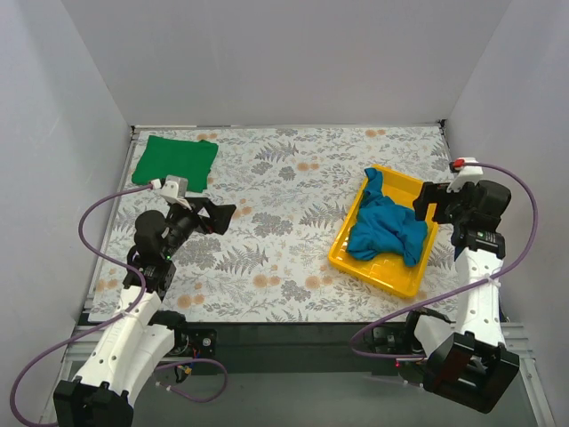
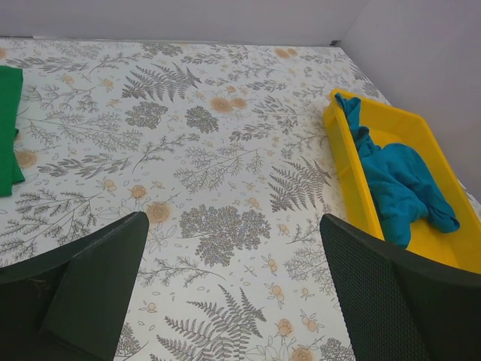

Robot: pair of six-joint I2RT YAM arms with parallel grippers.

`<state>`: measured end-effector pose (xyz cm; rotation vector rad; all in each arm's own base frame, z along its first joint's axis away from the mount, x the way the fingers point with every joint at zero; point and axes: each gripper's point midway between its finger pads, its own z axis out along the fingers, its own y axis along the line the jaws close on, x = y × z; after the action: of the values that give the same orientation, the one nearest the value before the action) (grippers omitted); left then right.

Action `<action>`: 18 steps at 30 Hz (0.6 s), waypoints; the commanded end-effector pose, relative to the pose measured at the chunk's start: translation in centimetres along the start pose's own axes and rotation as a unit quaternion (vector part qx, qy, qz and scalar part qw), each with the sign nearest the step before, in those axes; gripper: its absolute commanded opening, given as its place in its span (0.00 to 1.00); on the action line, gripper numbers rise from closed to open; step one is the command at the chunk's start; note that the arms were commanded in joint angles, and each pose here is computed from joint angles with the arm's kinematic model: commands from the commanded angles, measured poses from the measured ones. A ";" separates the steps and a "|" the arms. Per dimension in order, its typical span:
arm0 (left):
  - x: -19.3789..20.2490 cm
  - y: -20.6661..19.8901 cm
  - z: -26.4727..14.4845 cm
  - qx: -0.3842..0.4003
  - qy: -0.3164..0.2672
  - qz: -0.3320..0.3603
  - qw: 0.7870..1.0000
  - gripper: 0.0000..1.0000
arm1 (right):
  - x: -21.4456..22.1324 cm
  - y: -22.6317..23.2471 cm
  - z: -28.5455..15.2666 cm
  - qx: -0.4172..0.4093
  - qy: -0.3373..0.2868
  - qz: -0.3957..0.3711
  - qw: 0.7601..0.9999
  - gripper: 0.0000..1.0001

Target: Fold and stack the t-shirts

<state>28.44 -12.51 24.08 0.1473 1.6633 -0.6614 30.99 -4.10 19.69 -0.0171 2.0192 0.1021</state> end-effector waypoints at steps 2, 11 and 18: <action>0.0 -0.5 0.1 0.016 0.002 0.009 1.000 0.98 | -1.5 6.2 -2.2 -0.210 -0.042 -0.216 0.953 0.98; 0.9 -0.5 0.6 0.025 0.020 0.006 0.999 0.98 | 2.2 8.4 -0.3 -0.291 0.026 -0.325 0.900 0.98; 1.4 -0.4 0.7 0.024 0.028 0.004 0.999 0.98 | 5.4 6.0 4.6 -0.239 0.129 -0.338 0.901 0.90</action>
<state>28.61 -13.29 22.58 0.1769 1.7171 -0.6979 30.74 3.75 12.86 -1.0607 2.0701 0.2886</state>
